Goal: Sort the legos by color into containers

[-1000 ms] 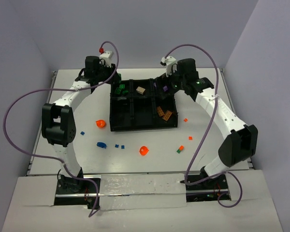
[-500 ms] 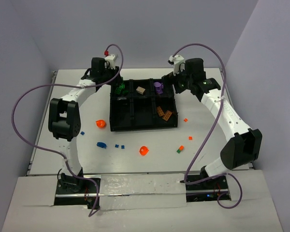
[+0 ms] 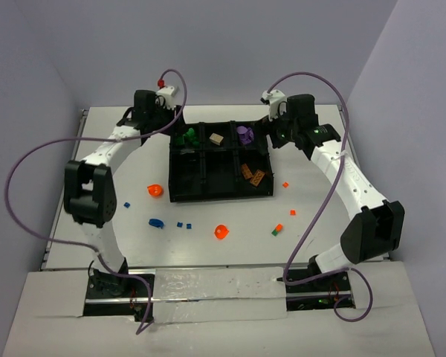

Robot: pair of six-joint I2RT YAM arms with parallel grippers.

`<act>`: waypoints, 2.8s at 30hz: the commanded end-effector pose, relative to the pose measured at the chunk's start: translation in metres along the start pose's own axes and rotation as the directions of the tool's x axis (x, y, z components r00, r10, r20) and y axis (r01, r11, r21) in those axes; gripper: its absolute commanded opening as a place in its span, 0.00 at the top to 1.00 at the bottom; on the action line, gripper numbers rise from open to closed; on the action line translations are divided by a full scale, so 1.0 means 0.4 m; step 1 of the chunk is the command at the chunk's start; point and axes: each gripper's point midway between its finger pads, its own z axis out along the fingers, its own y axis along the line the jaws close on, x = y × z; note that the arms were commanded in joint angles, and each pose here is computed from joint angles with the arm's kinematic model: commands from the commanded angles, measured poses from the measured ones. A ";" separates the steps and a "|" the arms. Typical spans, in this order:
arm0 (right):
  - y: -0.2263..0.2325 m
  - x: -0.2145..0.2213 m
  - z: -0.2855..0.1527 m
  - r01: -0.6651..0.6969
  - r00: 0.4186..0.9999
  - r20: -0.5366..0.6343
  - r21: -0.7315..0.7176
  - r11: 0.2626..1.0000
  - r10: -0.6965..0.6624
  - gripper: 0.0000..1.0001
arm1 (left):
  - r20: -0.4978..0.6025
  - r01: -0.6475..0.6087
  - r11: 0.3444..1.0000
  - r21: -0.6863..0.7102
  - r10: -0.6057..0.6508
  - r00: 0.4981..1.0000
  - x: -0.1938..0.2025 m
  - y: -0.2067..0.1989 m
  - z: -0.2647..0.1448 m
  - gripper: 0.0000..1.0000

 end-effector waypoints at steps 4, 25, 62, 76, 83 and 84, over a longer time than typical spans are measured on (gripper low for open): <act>0.003 0.003 -0.045 0.037 0.998 0.045 -0.004 0.999 -0.037 0.00 | 0.173 -0.330 0.918 0.217 0.297 0.939 -0.023 -0.139 -0.321 0.42; 0.007 0.128 -0.055 0.048 0.997 -0.051 -0.025 0.999 -0.050 0.00 | -0.144 -0.581 0.595 0.556 0.757 0.637 0.601 -0.141 -0.519 0.38; 0.002 0.177 -0.064 0.051 0.994 -0.096 -0.038 0.998 -0.055 0.00 | -0.096 -0.590 0.461 0.663 0.834 0.544 0.731 -0.124 -0.468 0.84; -0.006 0.190 -0.063 0.021 0.994 -0.107 -0.033 0.999 -0.024 0.00 | 0.111 -0.592 0.654 0.471 0.622 0.775 0.274 -0.313 -0.400 1.00; -0.024 0.188 -0.071 0.014 0.995 -0.102 -0.015 1.000 -0.016 0.00 | -0.028 -0.474 0.790 0.388 0.524 0.851 0.253 -0.280 -0.256 0.93; -0.027 0.188 -0.072 0.014 0.995 -0.102 -0.011 1.000 -0.015 0.00 | -0.039 -0.469 0.804 0.365 0.516 0.856 0.250 -0.267 -0.233 0.91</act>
